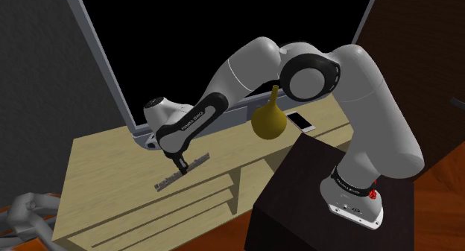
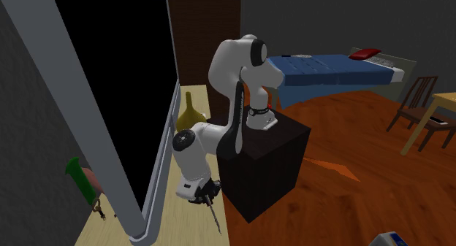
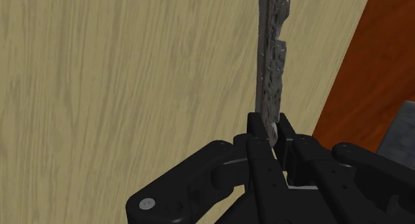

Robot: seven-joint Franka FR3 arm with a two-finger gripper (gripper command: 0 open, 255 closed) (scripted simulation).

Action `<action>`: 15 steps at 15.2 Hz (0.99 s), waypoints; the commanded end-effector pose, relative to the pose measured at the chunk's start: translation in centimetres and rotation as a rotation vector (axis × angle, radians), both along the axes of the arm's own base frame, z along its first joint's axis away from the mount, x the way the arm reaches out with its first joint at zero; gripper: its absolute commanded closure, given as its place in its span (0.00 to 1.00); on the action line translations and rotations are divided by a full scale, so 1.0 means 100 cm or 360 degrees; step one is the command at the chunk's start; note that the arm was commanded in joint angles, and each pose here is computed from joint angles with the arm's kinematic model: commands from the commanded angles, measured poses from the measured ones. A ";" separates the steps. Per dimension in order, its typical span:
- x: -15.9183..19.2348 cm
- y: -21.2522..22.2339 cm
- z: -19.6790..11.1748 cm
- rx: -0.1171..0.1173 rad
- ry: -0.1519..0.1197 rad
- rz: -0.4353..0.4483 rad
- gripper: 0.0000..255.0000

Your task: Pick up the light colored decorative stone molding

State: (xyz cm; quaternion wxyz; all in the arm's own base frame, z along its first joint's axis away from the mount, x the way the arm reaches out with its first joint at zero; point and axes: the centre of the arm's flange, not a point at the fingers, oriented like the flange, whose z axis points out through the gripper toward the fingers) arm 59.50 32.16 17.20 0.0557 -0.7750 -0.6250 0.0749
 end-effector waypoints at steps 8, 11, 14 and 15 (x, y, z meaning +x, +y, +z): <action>0.000 0.000 0.031 0.0000 0.0000 0.0000 1.00; 0.000 0.000 0.047 0.0000 0.0000 0.0000 1.00; 0.000 0.000 0.063 0.0000 0.0000 0.0000 1.00; 0.000 0.000 0.068 0.0000 0.0000 0.0000 1.00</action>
